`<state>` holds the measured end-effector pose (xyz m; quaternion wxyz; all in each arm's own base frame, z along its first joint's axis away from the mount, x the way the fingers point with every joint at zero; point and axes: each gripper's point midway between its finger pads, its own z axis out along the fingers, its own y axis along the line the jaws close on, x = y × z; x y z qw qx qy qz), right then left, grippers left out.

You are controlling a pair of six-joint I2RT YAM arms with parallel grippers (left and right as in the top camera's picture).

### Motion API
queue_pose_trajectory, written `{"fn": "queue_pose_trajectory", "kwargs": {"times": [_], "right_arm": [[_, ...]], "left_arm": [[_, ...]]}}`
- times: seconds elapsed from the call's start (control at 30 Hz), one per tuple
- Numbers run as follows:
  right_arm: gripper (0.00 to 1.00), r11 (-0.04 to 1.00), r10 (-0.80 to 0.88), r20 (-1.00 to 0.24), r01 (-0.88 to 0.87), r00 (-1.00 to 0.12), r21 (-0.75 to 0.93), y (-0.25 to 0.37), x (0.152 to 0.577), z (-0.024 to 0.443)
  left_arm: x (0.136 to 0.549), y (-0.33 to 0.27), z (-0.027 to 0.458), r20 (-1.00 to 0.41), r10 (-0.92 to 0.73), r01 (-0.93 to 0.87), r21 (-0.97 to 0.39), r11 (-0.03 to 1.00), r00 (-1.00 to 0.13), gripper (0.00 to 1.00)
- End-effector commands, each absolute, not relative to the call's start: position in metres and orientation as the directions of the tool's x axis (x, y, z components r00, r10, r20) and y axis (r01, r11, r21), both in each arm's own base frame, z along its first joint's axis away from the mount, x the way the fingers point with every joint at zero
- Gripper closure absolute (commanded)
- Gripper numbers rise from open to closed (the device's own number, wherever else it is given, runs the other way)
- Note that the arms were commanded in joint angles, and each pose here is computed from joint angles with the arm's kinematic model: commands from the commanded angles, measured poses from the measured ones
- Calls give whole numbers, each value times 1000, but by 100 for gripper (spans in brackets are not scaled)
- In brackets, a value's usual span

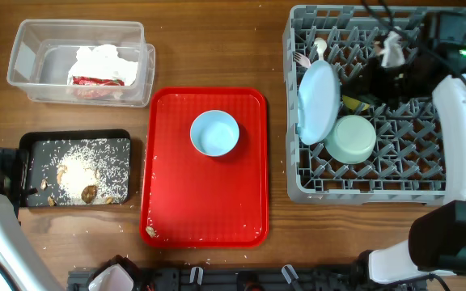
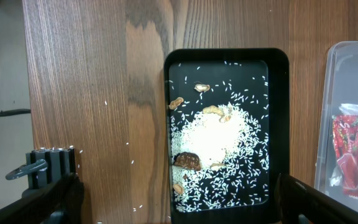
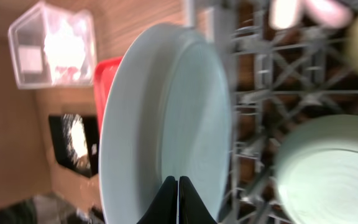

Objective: Sort waste into correct bins and load items into the dishwasher rack
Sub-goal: 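Stand the large bowl upright in the rack and open the right gripper, then move the right gripper to the small blue bowl on the red tray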

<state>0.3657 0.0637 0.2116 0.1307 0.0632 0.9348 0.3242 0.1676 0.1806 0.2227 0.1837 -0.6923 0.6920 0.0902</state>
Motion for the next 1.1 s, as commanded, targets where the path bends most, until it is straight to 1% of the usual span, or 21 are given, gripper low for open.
{"fn": "queue_pose_trajectory", "kwargs": {"times": [0.0,0.03,0.07,0.1,0.3,0.37,0.5,0.57,0.6,0.63,0.67,0.7,0.77,0.83,0.9,0.97,1.07], "right_arm": [[95,752,115,-227,-65,-967,656,96,359,220],[95,763,126,-215,-44,-968,644,96,359,217],[96,799,157,-200,6,-967,601,91,361,210],[95,807,157,-203,8,-966,590,90,362,209],[95,807,156,-204,6,-966,591,91,359,212],[95,807,157,-232,-11,-960,590,91,357,221],[94,822,177,-371,-70,-912,566,87,344,266],[87,824,175,-466,-130,-867,552,87,333,295],[77,825,175,-524,-167,-833,541,87,325,314],[64,824,177,-556,-187,-812,534,87,320,325],[54,821,193,-576,-191,-794,538,87,315,334],[51,819,195,-595,-205,-780,536,89,311,342],[50,811,161,-624,-257,-765,525,100,301,351],[49,804,113,-623,-298,-774,515,118,296,349],[49,830,127,-588,-239,-799,503,124,298,338],[49,874,99,-569,-202,-817,443,134,303,321],[51,865,-25,-514,-277,-857,420,175,300,295]], "left_arm": [[166,181,225,-384,-923,-991,-134,27,27,0],[166,181,225,-384,-923,-991,-134,27,27,0],[166,181,225,-384,-923,-991,-134,27,27,0],[166,181,225,-384,-923,-991,-134,27,27,0],[166,181,225,-384,-923,-991,-134,27,27,0],[166,181,225,-384,-923,-991,-134,27,27,0],[166,181,225,-384,-923,-991,-134,27,27,0],[166,181,225,-384,-923,-991,-134,27,27,0],[166,181,225,-384,-923,-991,-134,27,27,0],[166,181,225,-384,-923,-991,-134,27,27,0],[166,181,225,-384,-923,-991,-134,27,27,0],[166,181,225,-384,-923,-991,-134,27,27,0],[166,181,225,-384,-923,-991,-134,27,27,0],[166,181,225,-384,-923,-991,-134,27,27,0],[166,181,225,-384,-923,-991,-134,27,27,0],[166,181,225,-384,-923,-991,-134,27,27,0],[166,181,225,-384,-923,-991,-134,27,27,0]]}}
